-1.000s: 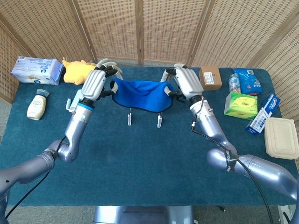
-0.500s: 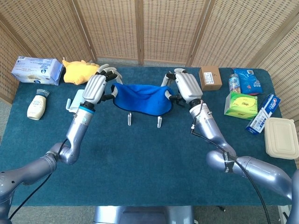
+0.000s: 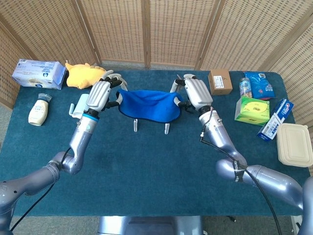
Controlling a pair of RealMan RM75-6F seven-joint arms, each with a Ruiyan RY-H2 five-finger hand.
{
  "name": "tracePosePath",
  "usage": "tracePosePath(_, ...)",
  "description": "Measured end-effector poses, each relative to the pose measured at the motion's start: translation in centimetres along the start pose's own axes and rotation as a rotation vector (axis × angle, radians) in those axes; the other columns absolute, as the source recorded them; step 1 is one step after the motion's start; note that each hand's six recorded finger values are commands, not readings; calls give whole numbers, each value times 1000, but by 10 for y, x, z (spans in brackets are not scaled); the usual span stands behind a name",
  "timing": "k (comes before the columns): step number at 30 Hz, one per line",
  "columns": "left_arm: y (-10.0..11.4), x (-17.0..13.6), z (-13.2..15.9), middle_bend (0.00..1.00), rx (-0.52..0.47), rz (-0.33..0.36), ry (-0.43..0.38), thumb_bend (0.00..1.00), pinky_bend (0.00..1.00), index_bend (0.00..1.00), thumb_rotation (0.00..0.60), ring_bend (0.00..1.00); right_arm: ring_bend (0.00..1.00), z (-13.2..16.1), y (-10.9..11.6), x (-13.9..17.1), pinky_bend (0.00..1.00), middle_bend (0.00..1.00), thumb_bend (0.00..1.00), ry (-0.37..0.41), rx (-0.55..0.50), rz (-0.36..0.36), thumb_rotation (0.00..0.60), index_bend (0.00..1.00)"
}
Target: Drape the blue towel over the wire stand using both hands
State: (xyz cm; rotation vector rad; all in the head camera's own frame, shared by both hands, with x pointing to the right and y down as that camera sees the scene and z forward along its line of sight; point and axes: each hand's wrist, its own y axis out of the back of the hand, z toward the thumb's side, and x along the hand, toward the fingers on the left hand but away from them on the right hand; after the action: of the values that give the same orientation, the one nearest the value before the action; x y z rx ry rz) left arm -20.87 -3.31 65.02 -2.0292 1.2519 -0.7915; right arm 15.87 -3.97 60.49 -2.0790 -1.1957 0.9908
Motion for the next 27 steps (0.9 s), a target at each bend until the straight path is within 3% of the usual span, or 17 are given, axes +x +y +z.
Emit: tracePosePath(27,-9,-7,-12,423,9,-14,24,568,103,760,600,256,440,-11,-17,2,207,577,425,-8,46,20,600,1000)
